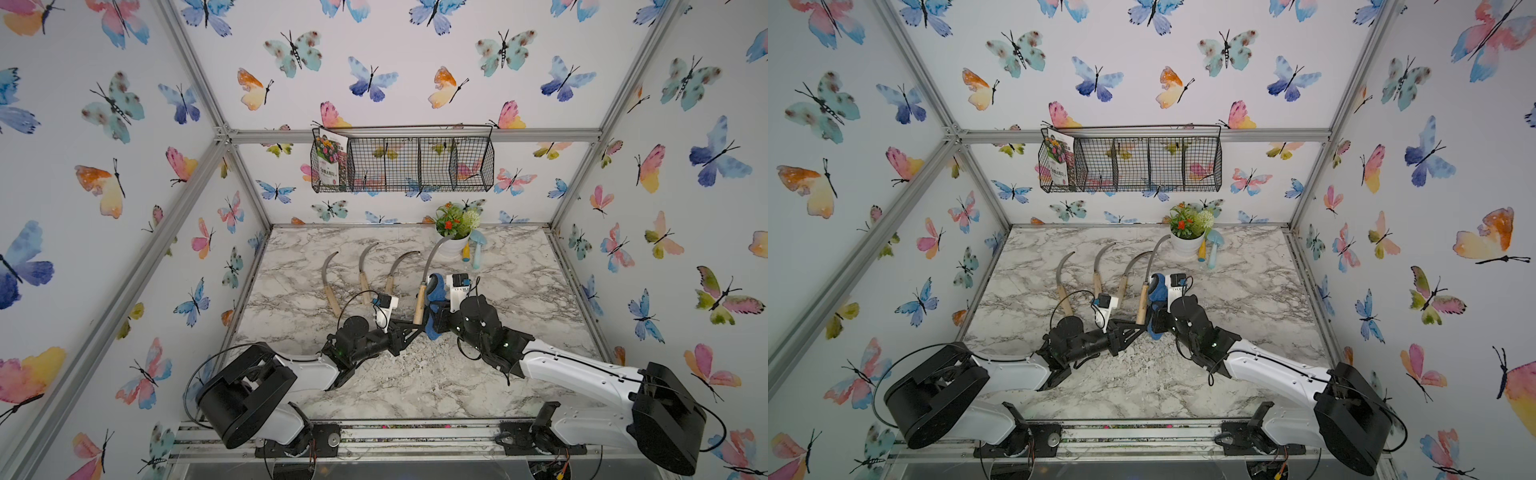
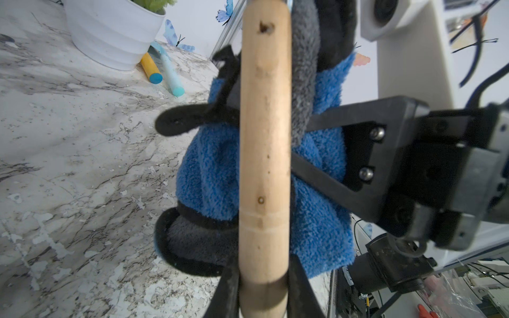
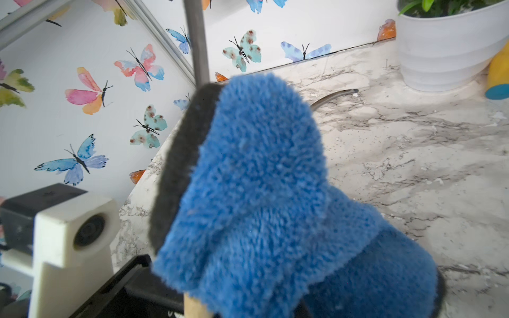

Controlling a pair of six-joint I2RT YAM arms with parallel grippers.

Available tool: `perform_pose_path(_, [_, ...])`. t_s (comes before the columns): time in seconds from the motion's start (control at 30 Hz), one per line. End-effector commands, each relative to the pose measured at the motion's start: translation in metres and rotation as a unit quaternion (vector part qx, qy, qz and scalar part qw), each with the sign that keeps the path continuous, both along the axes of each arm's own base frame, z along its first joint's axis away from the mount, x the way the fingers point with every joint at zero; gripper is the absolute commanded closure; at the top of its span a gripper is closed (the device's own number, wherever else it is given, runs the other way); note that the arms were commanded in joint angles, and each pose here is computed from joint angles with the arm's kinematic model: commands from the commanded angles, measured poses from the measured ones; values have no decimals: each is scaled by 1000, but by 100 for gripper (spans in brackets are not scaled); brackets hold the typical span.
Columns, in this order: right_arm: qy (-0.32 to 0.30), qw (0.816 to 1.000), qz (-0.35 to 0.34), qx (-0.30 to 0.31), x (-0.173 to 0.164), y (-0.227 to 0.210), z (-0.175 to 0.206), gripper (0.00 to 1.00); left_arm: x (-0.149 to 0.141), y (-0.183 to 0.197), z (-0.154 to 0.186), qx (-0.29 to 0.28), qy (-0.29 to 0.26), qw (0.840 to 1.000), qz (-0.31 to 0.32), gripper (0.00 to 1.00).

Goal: Wipe small sickles with rags
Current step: Adjust the small sickle, then wipe the small sickle.

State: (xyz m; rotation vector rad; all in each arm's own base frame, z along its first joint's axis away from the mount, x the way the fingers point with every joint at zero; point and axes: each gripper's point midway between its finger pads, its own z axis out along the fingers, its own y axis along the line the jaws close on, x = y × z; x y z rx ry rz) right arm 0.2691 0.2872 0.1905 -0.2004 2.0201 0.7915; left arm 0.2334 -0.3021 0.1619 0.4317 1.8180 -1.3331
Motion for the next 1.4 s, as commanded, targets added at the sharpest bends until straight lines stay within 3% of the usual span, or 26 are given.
perform_pose_path(0.0, [1,1000,11,-3,-12,-5,-4,98,3,14,32,-44,-32,998,11,100])
perform_pose_path(0.2, [19,1000,21,8,-26,-14,-21,98,9,33,51,-59,-84,994,43,100])
perform_pose_path(0.4, [45,987,146,43,-49,31,-37,98,11,29,48,-57,-95,993,31,100])
perform_pose_path(0.73, [46,966,245,64,-71,72,-39,98,9,32,54,-72,-110,991,23,100])
perform_pose_path(1.0, [46,965,252,54,-72,85,-40,98,7,27,50,-69,-102,992,5,100])
perform_pose_path(1.37, [-24,980,183,70,-64,47,14,98,9,19,43,-75,-81,994,-13,100])
